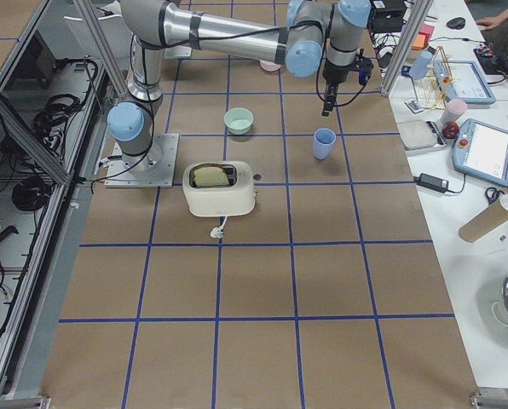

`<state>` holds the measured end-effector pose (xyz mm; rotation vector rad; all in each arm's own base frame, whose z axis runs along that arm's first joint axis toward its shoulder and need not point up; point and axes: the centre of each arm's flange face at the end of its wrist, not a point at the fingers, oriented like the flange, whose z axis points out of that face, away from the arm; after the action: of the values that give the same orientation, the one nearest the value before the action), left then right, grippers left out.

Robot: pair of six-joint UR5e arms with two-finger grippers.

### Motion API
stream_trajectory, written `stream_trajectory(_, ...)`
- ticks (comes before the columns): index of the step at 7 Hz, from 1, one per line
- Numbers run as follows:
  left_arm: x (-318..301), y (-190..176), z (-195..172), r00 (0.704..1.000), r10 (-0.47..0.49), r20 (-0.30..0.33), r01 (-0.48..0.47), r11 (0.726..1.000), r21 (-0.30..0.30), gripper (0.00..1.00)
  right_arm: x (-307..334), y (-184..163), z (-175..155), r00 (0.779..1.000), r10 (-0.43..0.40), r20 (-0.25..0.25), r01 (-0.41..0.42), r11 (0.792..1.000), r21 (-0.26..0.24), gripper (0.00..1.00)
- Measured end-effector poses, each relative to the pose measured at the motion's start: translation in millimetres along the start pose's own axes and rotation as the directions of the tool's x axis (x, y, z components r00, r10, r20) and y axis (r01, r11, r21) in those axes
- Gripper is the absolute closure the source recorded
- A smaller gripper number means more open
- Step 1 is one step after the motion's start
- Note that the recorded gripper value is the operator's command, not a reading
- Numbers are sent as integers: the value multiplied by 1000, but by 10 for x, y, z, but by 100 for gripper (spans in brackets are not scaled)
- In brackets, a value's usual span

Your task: Stack blue cups with both arms

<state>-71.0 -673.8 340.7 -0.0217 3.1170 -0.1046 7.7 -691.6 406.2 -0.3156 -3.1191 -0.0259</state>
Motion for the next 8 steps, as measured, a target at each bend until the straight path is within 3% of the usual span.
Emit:
stream_trajectory(1,-191,-136,363,999,-19,40,20,1000,-18,15,4,-235,319,1000,-2,0,2,1000,-17,0)
stream_trajectory(2,-302,-198,644,996,-26,84,29,999,-33,64,33,-361,622,1000,-3,-6,3,999,-48,0)
stream_trajectory(3,-345,-222,826,994,-29,104,33,999,-33,100,91,-399,839,1000,-1,-12,0,997,-82,2)
stream_trajectory(5,-358,-217,990,993,-31,112,36,999,-40,100,202,-336,1163,1000,10,-21,-13,989,-147,8)
stream_trajectory(6,-348,-221,985,993,-34,111,39,999,-36,100,225,-288,1299,1000,16,-20,-20,985,-174,23)
stream_trajectory(8,-11,-178,690,995,-39,87,40,999,-12,100,230,-257,1527,1000,23,-16,-26,978,-209,89)
